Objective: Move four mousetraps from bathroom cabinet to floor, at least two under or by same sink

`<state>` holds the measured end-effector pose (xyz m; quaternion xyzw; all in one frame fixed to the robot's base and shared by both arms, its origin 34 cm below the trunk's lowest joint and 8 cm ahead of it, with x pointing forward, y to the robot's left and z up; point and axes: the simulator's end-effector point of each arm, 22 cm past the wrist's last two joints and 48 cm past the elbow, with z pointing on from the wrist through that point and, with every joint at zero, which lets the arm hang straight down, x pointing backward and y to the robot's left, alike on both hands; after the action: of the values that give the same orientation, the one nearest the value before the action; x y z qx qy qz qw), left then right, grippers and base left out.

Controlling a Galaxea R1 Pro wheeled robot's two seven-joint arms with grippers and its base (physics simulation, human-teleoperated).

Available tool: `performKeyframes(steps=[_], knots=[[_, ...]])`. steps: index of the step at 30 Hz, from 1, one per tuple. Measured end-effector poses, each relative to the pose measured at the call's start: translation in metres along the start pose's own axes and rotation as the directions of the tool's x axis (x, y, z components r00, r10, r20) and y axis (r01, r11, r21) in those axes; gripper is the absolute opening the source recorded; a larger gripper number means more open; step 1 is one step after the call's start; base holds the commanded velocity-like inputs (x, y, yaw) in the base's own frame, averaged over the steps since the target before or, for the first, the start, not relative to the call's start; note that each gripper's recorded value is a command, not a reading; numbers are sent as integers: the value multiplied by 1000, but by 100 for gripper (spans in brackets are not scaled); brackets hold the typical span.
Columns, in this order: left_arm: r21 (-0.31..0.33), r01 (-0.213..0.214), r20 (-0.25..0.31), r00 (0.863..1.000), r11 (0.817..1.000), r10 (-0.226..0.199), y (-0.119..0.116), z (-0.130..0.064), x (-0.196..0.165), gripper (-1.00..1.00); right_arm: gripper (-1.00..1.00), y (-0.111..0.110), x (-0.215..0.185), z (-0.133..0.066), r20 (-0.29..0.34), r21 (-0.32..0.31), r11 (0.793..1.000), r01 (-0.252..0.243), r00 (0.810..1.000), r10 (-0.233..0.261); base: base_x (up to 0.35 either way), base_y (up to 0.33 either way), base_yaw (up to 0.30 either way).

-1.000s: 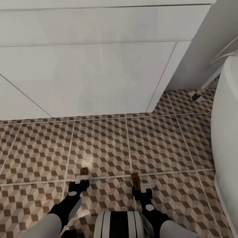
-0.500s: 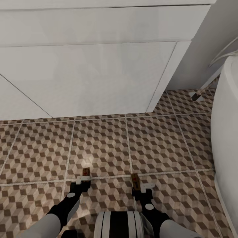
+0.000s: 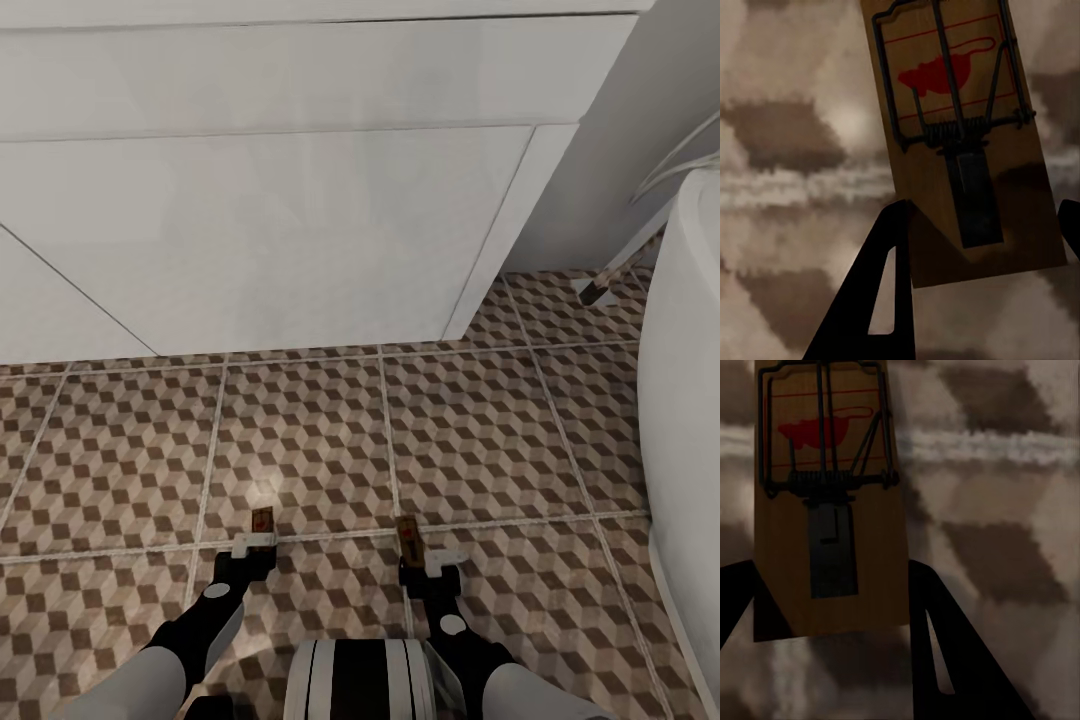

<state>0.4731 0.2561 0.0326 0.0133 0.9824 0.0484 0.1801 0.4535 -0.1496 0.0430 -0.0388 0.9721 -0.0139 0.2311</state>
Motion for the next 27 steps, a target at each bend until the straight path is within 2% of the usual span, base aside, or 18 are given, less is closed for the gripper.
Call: performKeyframes(steps=[9,15,19,27], knots=[[-11,-6,-2,1000,1000,6,1,0,0,-100,-100,0,-4,0,18,-1,1000,-4,1000,4,6,0,0],[-66,6,-3,1000,998,-6,15,-1,1,-100,-100,0,-8,-1,39,-1,1000,-9,999,10,226,0,0],[-72,10,2,1000,997,-10,17,-1,-1,-100,-100,0,-8,-1,41,-2,1000,-9,999,9,196,0,0],[-75,16,18,1000,997,-15,17,0,-5,-100,-100,1,-8,0,40,-3,1000,-8,999,8,35,0,0]])
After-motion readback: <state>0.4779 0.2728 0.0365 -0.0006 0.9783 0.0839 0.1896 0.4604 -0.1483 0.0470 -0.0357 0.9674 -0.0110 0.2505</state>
